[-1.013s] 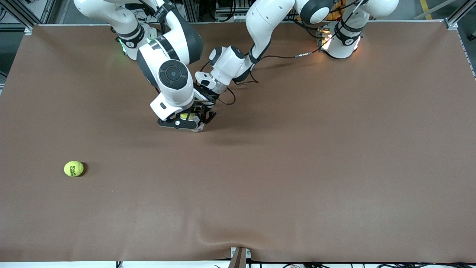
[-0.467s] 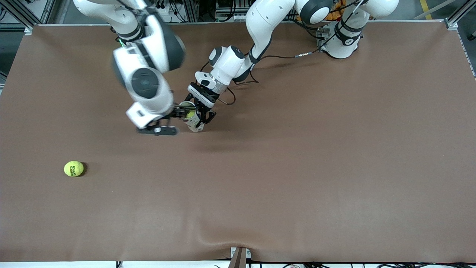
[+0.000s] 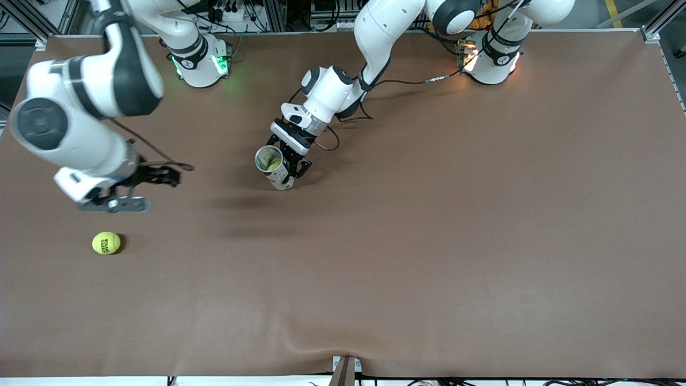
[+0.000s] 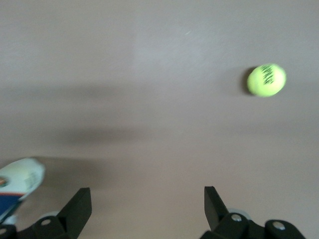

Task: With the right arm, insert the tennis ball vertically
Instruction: 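Move the right gripper to the second tennis ball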

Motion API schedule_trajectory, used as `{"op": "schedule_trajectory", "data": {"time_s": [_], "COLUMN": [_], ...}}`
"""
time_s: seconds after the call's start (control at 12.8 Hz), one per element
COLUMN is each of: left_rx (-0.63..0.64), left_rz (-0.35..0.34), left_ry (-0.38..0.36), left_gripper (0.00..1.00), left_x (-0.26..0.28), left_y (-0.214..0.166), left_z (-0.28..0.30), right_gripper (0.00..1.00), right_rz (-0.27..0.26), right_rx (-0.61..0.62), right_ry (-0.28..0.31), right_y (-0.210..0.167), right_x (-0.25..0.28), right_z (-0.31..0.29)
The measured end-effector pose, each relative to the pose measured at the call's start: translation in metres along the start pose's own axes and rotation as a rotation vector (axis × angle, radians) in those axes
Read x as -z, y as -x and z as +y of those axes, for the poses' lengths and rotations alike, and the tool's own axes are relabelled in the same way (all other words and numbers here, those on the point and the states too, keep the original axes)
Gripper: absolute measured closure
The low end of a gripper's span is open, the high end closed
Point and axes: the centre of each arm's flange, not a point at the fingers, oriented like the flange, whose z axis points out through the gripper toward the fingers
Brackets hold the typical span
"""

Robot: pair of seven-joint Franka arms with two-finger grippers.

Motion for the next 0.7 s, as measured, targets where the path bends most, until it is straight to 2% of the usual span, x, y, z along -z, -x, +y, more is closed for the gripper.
{"op": "schedule_trajectory", "data": {"time_s": [0.23, 0.7], "left_rx": [0.000, 0.000], "left_rz": [0.000, 0.000], "left_ry": [0.000, 0.000], "left_gripper": [0.23, 0.23], "left_x": [0.000, 0.000], "left_y": [0.000, 0.000], "left_z": [0.000, 0.000], "right_gripper": [0.00, 0.00], "right_rz": [0.030, 0.068], "right_rx": [0.011, 0.025], "right_ry": [-0.009, -0.005], "right_y": [-0.021, -0.053], "right_x": [-0.035, -0.145], "right_z": [0.070, 0.161]}}
